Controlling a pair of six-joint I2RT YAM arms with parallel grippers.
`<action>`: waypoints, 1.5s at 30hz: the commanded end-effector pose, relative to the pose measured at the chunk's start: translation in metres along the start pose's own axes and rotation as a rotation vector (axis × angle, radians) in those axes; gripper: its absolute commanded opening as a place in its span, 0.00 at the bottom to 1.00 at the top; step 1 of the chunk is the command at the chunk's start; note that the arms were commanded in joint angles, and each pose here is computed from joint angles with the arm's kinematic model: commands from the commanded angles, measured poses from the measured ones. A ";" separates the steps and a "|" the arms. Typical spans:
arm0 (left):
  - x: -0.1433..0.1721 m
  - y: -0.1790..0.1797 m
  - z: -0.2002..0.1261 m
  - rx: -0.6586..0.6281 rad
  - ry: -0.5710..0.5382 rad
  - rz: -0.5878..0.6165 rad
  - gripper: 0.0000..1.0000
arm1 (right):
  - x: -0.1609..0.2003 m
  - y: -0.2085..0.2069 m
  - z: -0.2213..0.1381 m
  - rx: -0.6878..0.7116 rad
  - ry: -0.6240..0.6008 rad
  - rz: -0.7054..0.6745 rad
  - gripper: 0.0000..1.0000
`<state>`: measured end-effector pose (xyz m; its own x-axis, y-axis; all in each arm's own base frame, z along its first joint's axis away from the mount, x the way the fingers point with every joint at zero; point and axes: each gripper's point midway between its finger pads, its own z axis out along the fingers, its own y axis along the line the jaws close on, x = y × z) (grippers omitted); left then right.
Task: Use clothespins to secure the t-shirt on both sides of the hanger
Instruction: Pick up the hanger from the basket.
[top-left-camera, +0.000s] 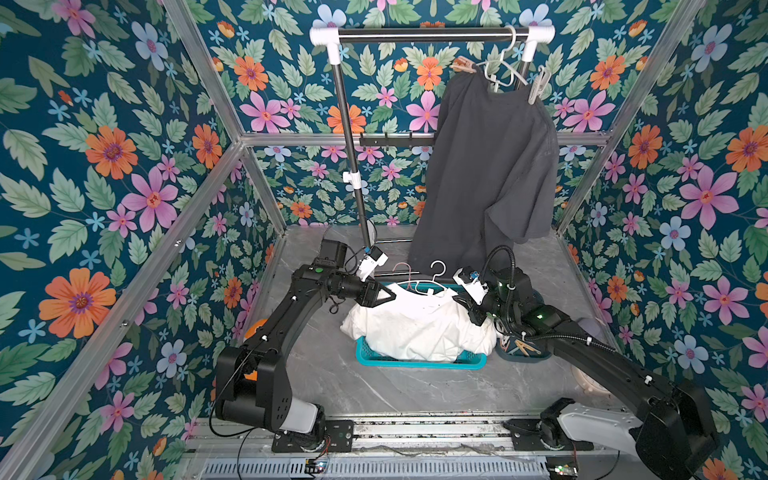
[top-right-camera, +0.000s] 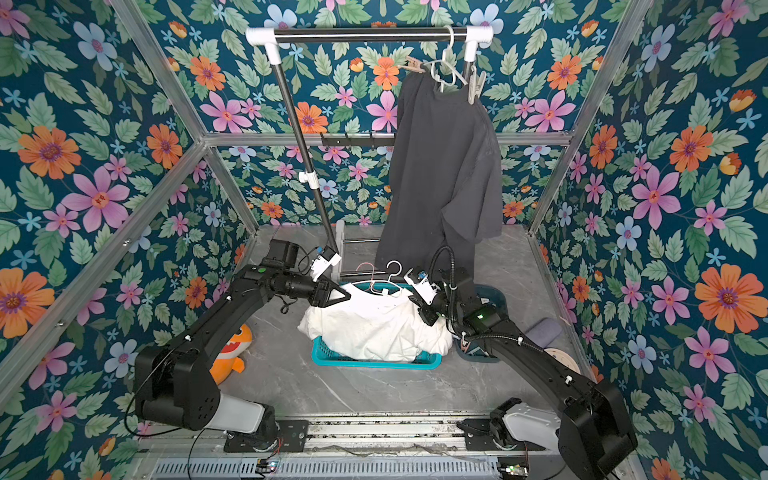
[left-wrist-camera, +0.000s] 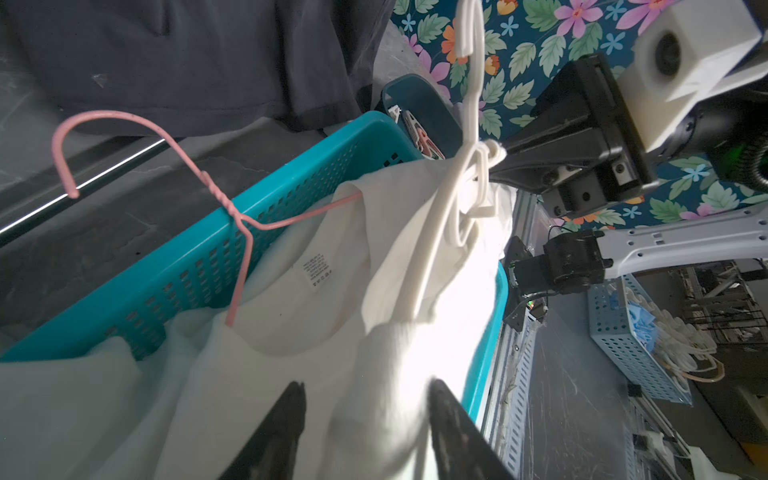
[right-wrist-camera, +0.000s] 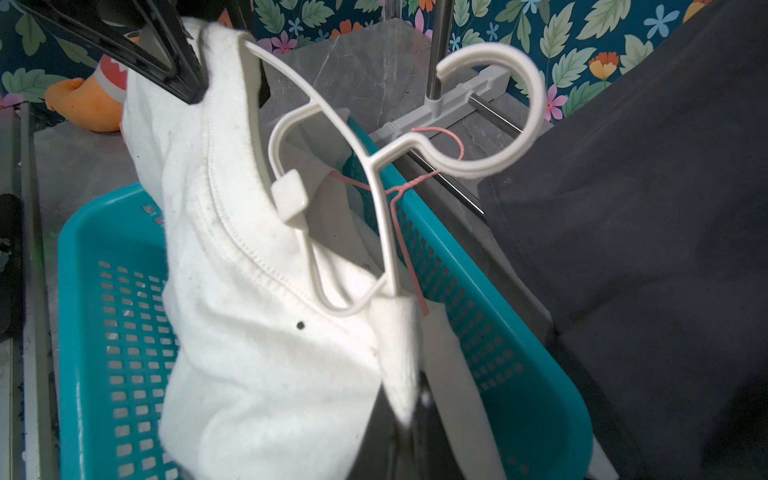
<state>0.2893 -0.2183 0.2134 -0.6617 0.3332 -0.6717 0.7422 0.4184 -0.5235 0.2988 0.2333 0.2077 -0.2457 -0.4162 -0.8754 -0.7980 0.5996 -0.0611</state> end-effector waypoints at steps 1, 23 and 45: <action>-0.001 -0.009 0.001 0.041 -0.002 0.021 0.47 | -0.021 -0.006 -0.001 0.026 -0.068 -0.051 0.00; -0.015 -0.005 -0.007 -0.138 -0.071 0.084 0.00 | -0.007 -0.018 -0.005 0.098 0.026 0.052 0.61; -0.036 -0.018 -0.049 -0.437 -0.266 0.345 0.00 | 0.041 -0.039 -0.079 0.293 0.102 0.660 0.71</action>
<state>0.2872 -0.1938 0.2559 -0.3645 0.3366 -0.8682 0.7708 0.6322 -0.0785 0.2835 0.1621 0.2280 -0.5966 -0.0525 -0.8009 -0.4629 0.8377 0.2898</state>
